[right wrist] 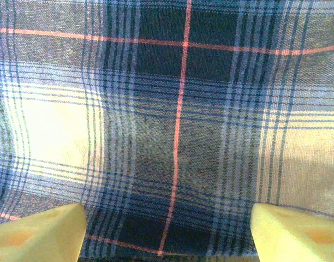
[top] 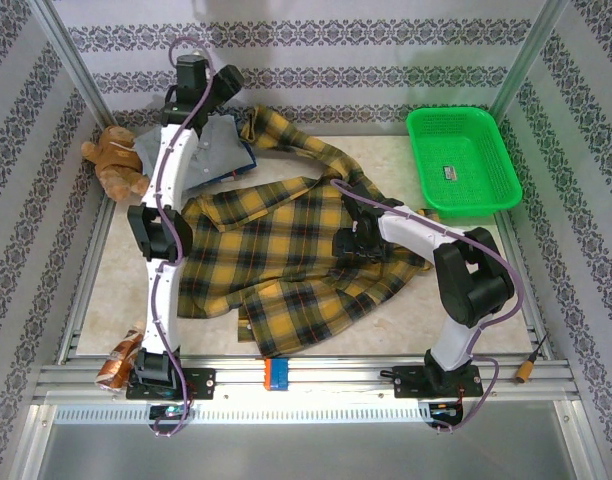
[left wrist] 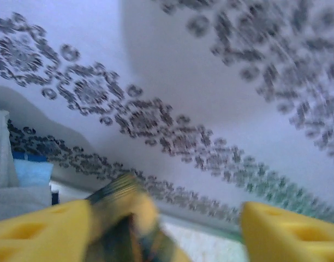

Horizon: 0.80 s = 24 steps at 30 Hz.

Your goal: Fold and stack the long sleeve shirts

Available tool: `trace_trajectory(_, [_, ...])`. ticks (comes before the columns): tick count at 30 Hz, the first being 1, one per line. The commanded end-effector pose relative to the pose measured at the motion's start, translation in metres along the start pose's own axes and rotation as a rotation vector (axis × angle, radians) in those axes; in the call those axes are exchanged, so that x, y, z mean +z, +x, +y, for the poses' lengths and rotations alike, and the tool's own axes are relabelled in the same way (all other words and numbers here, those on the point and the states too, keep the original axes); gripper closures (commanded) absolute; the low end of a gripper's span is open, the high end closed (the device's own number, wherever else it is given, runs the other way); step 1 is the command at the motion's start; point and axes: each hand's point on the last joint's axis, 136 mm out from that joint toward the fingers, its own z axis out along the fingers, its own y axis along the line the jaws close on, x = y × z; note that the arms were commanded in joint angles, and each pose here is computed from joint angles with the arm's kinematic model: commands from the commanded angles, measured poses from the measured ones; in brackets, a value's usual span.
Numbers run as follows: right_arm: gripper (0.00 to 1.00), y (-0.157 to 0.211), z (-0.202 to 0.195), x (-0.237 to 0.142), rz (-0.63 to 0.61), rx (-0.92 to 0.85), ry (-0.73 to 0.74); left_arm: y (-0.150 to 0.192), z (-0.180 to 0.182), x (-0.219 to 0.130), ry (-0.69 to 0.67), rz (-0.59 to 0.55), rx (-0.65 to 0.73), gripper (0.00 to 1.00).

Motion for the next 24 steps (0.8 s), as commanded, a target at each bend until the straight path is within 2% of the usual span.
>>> trace_trajectory(1, [0.20, -0.004, 0.000, -0.030, -0.053, -0.009, -0.033, -0.002, -0.058, -0.031, 0.163, 0.066, -0.058, 0.00])
trace_trajectory(5, [0.19, 0.006, -0.011, -0.052, -0.073, 0.008, -0.025, 0.012, -0.059, -0.070, 0.063, 0.143, 0.054, 0.00])
trace_trajectory(6, [0.19, 0.019, -0.024, -0.067, -0.079, 0.021, -0.004, 0.036, -0.051, -0.109, -0.038, 0.244, 0.162, 0.00])
trace_trajectory(9, [0.19, 0.044, -0.037, -0.081, -0.054, 0.051, -0.018, 0.081, -0.021, -0.151, -0.171, 0.368, 0.260, 0.00])
trace_trajectory(14, [0.19, 0.107, -0.025, -0.085, 0.100, 0.073, -0.157, 0.171, 0.046, -0.202, -0.217, 0.497, 0.156, 0.00])
trace_trajectory(18, [0.20, 0.150, -0.014, -0.070, 0.206, 0.096, -0.194, 0.239, 0.088, -0.212, -0.271, 0.633, 0.091, 0.04])
trace_trajectory(24, [0.20, 0.170, 0.005, -0.043, 0.255, 0.084, -0.162, 0.288, 0.124, -0.201, -0.335, 0.754, 0.098, 0.08])
